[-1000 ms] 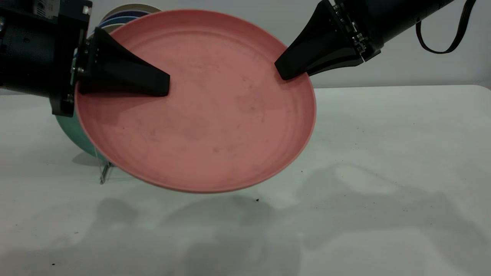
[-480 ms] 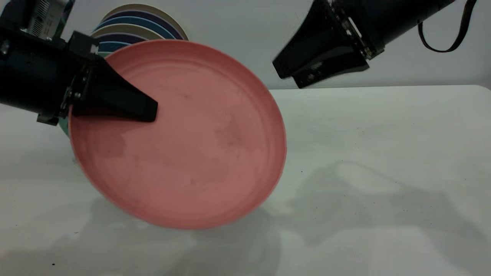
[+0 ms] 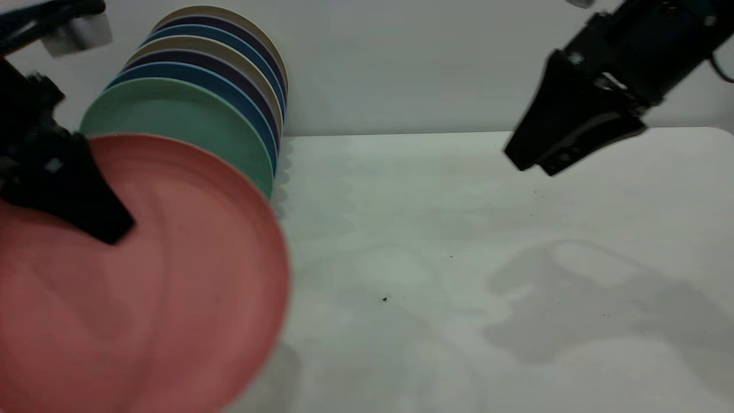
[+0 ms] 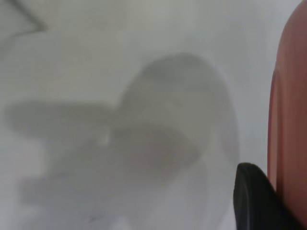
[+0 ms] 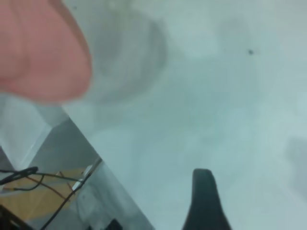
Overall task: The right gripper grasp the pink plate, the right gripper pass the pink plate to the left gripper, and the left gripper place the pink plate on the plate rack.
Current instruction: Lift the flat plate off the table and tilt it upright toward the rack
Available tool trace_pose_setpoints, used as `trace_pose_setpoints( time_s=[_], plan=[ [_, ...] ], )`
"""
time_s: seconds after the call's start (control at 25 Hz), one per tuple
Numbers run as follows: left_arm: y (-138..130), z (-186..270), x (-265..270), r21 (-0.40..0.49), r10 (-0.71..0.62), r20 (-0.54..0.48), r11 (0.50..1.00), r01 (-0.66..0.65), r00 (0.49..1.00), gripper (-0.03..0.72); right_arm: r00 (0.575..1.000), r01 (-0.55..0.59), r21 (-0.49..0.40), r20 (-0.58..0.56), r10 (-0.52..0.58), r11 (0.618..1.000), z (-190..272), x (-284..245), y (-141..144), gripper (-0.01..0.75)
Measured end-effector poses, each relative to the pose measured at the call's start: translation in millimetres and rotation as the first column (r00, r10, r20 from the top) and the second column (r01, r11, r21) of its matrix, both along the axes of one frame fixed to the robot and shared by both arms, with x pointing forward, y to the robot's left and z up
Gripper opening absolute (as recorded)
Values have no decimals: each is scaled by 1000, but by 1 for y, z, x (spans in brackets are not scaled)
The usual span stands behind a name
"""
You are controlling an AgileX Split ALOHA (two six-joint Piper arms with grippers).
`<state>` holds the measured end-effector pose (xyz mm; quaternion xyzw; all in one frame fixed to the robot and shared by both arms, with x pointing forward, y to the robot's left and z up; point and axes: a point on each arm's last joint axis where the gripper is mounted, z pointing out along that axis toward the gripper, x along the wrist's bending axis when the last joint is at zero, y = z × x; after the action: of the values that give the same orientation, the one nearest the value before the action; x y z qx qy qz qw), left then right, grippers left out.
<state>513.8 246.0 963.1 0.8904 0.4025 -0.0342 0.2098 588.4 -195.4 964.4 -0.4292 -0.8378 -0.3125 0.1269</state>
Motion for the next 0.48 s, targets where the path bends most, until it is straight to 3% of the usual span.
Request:
trace_pose_setpoints(
  time_s=[0.16,0.24,0.36,0.4,0.44,0.48],
  plan=[
    [10,16,15,155,-177,106,975,160,978,133,1000,15,-14,-18,-16,1000,-1,0,-5,554],
    [12,22,21,222,-331,163,930,293,929,133,1000,18,-14,-18,-18,1000,-1,0,-5,554],
    [12,26,24,327,-624,221,772,546,750,133,1000,19,-14,-20,-20,1000,-1,0,-5,554],
    [11,26,24,360,-713,230,694,623,662,133,1000,20,-14,-21,-20,1000,-1,0,-5,554],
    [10,26,24,383,-778,241,626,679,580,133,1000,20,-14,-21,-20,1000,-1,0,-5,554],
    [8,27,24,393,-809,257,587,708,528,133,1000,20,-14,-21,-20,1000,-1,0,-5,554]
  ],
)
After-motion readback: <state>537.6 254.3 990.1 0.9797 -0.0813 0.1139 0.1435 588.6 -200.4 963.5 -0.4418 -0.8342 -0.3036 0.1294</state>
